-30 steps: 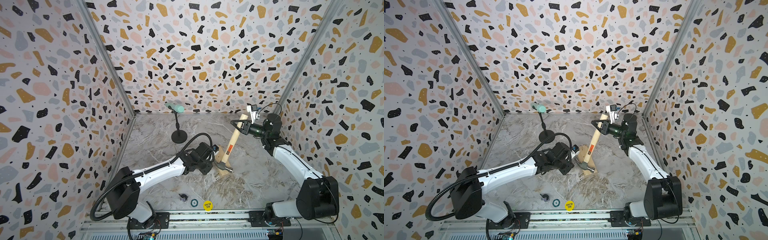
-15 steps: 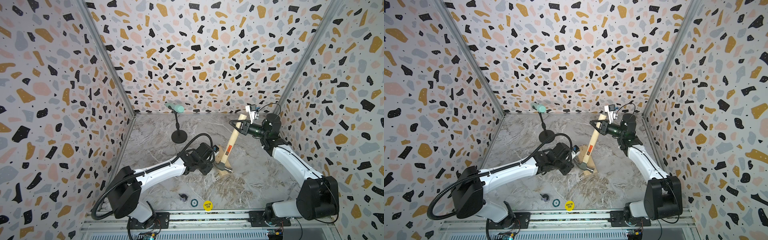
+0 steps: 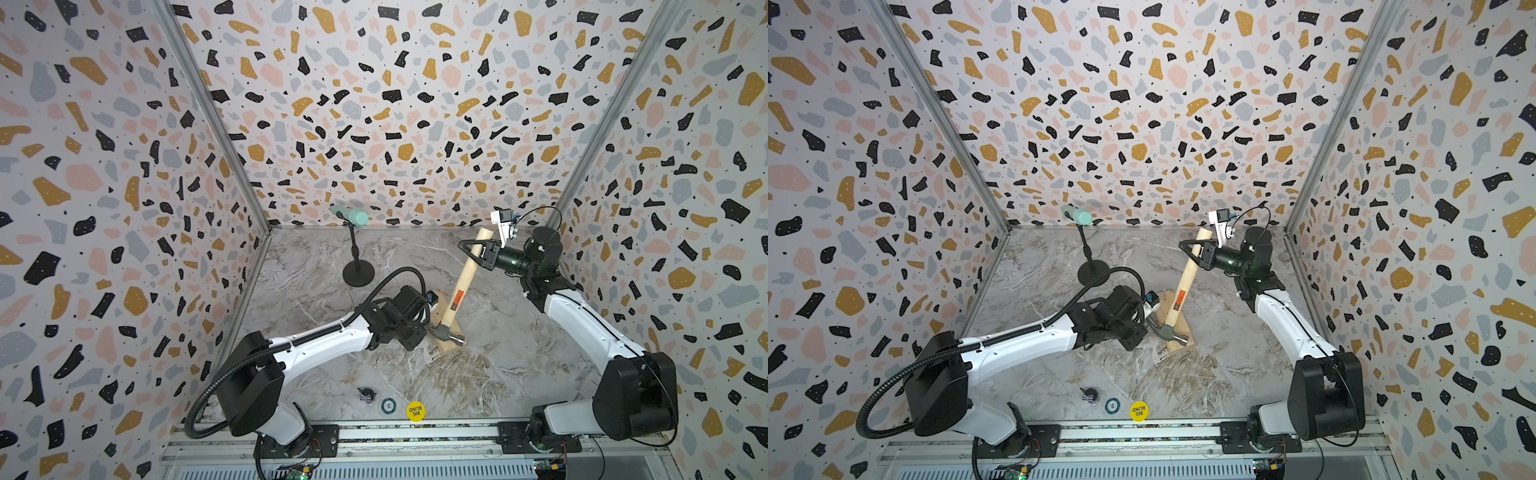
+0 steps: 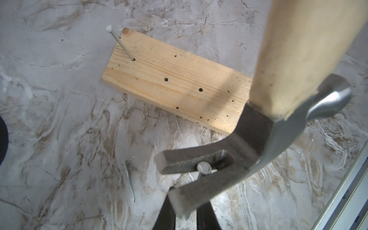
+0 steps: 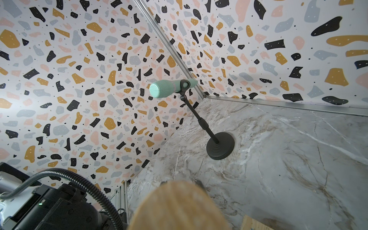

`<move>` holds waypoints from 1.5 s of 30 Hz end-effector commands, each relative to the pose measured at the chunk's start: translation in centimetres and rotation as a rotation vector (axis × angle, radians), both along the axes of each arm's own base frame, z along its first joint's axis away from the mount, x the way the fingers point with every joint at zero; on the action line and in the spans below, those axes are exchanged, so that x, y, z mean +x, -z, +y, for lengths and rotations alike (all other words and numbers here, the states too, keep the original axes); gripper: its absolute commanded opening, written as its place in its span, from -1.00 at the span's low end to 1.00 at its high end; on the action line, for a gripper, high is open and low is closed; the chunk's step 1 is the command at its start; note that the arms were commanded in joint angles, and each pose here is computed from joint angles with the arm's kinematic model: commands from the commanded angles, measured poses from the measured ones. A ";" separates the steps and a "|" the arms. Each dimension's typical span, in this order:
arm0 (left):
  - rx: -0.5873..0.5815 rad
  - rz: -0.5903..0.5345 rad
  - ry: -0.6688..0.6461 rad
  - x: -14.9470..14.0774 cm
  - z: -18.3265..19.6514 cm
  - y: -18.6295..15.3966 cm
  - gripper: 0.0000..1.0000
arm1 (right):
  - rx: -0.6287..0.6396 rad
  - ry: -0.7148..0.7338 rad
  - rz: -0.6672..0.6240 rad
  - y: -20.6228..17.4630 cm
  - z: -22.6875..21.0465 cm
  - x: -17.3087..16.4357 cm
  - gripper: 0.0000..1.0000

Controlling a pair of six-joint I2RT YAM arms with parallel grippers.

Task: Use a claw hammer to pull out a nail
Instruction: Pick up the nail with the hammer.

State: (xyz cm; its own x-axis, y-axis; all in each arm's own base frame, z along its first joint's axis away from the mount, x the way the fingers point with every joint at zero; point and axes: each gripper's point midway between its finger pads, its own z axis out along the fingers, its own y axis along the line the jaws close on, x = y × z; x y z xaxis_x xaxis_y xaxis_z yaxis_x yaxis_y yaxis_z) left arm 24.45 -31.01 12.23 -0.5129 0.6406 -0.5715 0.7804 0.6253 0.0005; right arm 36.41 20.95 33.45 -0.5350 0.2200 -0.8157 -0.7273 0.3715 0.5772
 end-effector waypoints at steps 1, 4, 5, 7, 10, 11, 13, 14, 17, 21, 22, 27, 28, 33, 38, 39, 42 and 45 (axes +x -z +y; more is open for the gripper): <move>0.009 -0.009 0.005 0.1 -0.1 0.1 -0.70 | 0.059 -0.036 -0.064 -4.4 0.3 -1.1 -1.00; 0.007 -0.011 0.007 0.1 -0.2 0.0 -0.73 | 0.059 -0.038 -0.062 -4.3 0.4 -1.1 -1.00; 0.008 -0.010 0.007 0.1 -0.2 0.0 -0.74 | 0.059 -0.037 -0.063 -4.3 0.4 -1.1 -1.00; 0.008 -0.013 0.004 0.1 -0.2 0.0 -0.75 | 0.058 -0.038 -0.064 -4.3 0.5 -1.1 -1.00; 0.008 -0.014 0.005 0.1 -0.2 0.0 -0.77 | 0.058 -0.038 -0.063 -4.3 0.5 -1.1 -1.00; 0.009 -0.013 0.004 0.1 -0.2 0.0 -0.77 | 0.058 -0.037 -0.062 -4.3 0.4 -1.1 -1.00; 0.008 -0.013 0.007 0.1 -0.1 0.0 -0.79 | 0.058 -0.035 -0.061 -4.3 0.4 -1.0 -1.00; 0.008 -0.014 0.009 0.1 -0.2 0.0 -0.80 | 0.058 -0.035 -0.061 -4.3 0.4 -1.0 -1.00; 0.006 -0.015 0.010 0.1 -0.2 -0.1 -0.81 | 0.058 -0.036 -0.061 -4.3 0.5 -1.0 -1.00; 0.002 -0.018 0.010 0.1 -0.2 -0.2 -0.84 | 0.056 -0.035 -0.059 -4.2 0.4 -1.0 -1.00; 0.004 -0.017 0.010 0.1 -0.2 -0.2 -0.85 | 0.056 -0.036 -0.057 -4.1 0.5 -1.0 -1.00; 0.005 -0.019 0.011 0.1 -0.2 -0.2 -0.92 | 0.056 -0.035 -0.058 -4.2 0.4 -1.0 -1.00; 0.005 -0.019 0.010 0.1 -0.2 -0.2 -0.92 | 0.056 -0.035 -0.057 -4.1 0.4 -1.0 -1.00; 0.009 -0.028 0.003 0.3 -0.1 -0.4 -0.98 | 0.053 -0.034 -0.048 -3.7 0.5 -1.0 -1.00; 0.019 -0.029 -0.005 0.5 0.1 -0.2 -1.00 | 0.041 -0.021 -0.032 -2.8 0.8 -1.1 -1.00; 0.023 -0.028 -0.005 0.5 0.1 -0.2 -1.00 | 0.035 -0.015 -0.031 -2.6 0.8 -1.2 -1.00; 0.019 -0.034 -0.010 0.7 0.2 -0.4 -1.00 | 0.027 -0.011 -0.029 -2.3 0.9 -1.4 -1.00; 0.010 -0.036 -0.019 0.9 0.3 -0.7 -1.00 | 0.021 -0.005 -0.032 -2.4 0.8 -1.5 -1.00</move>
